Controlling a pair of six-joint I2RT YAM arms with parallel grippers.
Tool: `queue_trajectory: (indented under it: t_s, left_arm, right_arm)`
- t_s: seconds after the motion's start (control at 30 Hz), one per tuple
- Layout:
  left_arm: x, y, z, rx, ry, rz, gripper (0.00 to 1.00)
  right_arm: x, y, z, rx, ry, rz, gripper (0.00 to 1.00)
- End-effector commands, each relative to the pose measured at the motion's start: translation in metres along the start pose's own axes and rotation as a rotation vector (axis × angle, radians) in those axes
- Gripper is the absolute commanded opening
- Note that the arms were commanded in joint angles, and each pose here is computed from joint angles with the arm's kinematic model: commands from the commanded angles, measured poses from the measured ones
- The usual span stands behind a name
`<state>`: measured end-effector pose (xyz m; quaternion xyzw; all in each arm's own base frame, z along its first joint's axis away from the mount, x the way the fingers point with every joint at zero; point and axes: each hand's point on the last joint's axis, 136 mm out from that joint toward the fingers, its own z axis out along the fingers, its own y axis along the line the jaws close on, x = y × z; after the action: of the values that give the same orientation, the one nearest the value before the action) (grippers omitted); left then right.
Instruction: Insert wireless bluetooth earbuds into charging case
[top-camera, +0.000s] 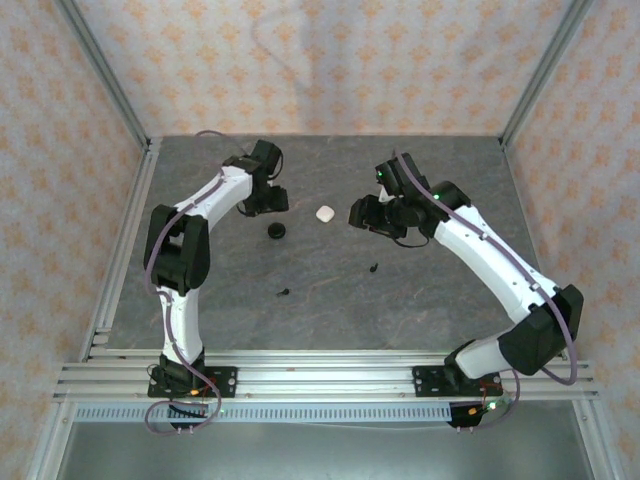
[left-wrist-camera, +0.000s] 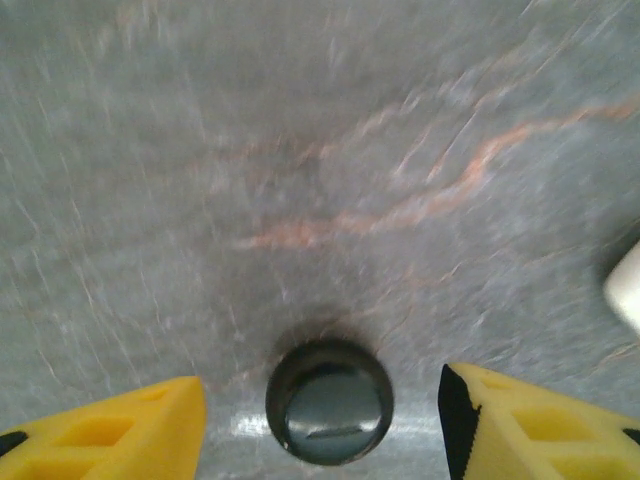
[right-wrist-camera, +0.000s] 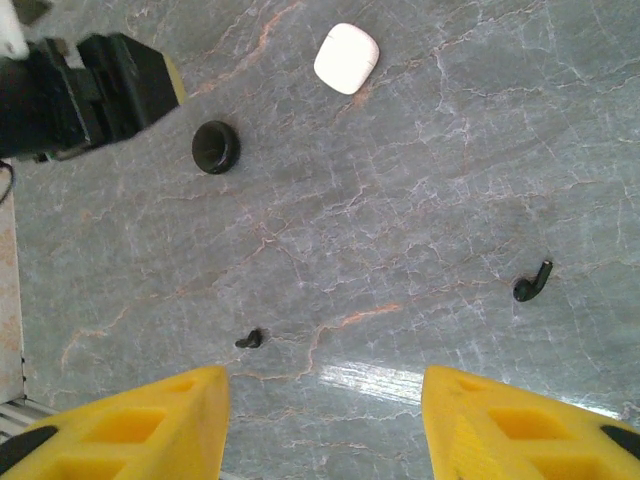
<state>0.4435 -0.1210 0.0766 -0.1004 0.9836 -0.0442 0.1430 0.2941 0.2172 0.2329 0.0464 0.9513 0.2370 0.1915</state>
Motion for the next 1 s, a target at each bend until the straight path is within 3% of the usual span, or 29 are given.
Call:
queue_trajectory:
  t_s: [0.0,0.4,0.77,0.97]
  left_arm:
    - [0.021,0.004,0.008,-0.010,0.053,-0.081,0.63]
    - [0.033,-0.011,0.038,0.033,0.135,-0.038,0.70]
    - [0.046,-0.016,0.051,-0.002,0.182,0.060,0.53]
    - [0.058,-0.039,0.033,0.061,0.159,0.279,0.49]
  right_arm:
    - [-0.008,0.007,-0.006,-0.022,-0.022,-0.027,0.54]
    - [-0.010,0.005,-0.004,-0.018,-0.010,-0.035,0.54]
    - [-0.006,-0.001,-0.005,-0.003,-0.009,-0.032,0.54]
    - [-0.007,-0.004,-0.003,-0.004,-0.007,-0.017,0.55]
